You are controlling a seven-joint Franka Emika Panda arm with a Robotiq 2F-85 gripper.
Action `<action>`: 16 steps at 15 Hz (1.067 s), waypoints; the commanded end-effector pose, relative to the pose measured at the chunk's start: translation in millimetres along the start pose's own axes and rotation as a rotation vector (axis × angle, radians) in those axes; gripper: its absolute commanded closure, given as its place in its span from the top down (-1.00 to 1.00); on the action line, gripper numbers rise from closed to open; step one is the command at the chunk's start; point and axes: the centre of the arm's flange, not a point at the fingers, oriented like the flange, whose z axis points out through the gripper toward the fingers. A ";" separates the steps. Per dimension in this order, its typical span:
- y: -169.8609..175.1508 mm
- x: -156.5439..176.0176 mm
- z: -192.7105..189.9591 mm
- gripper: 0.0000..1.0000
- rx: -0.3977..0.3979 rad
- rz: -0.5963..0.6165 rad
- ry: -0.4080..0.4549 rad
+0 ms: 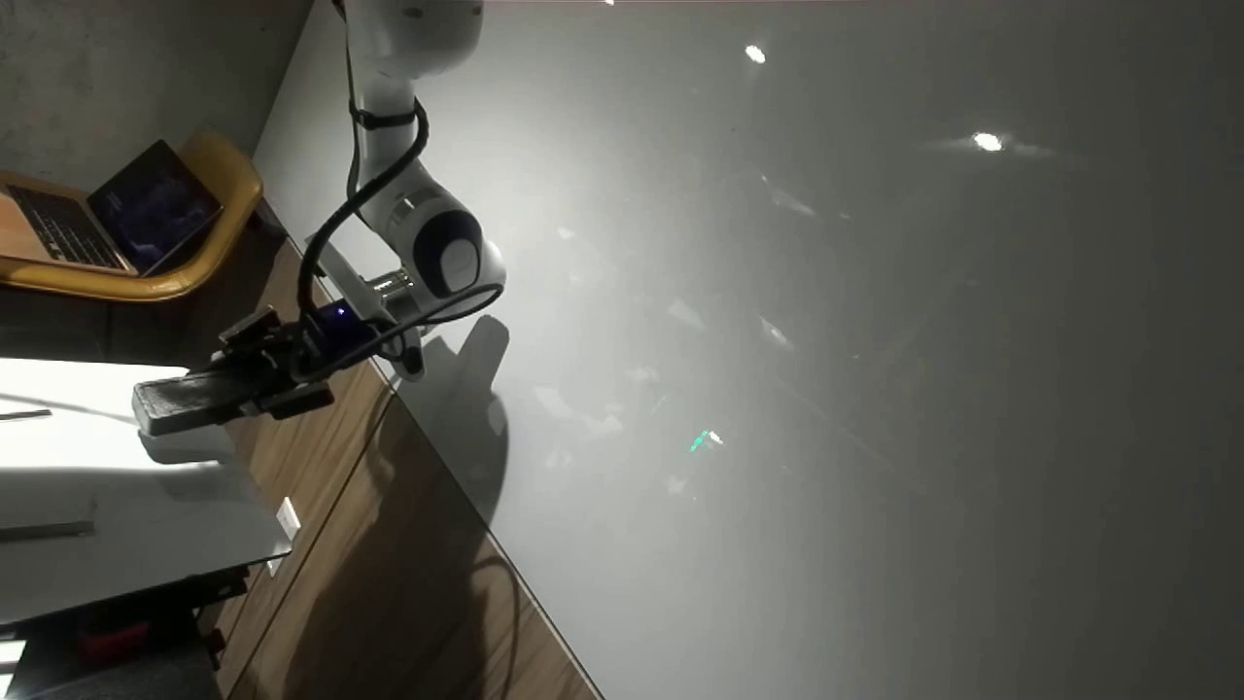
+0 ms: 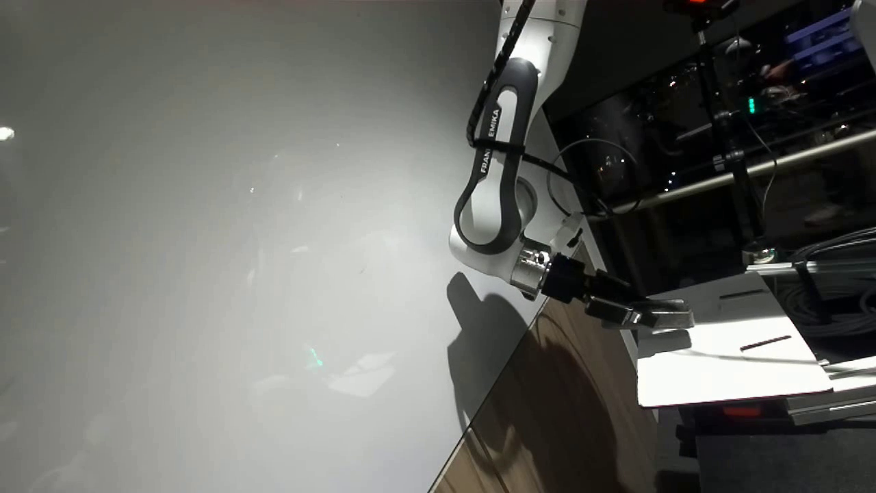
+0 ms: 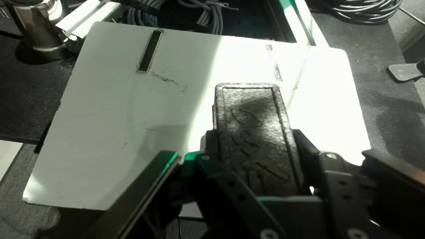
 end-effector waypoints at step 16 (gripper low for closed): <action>4.2 3.5 -3.4 1.00 -0.023 0.127 -0.022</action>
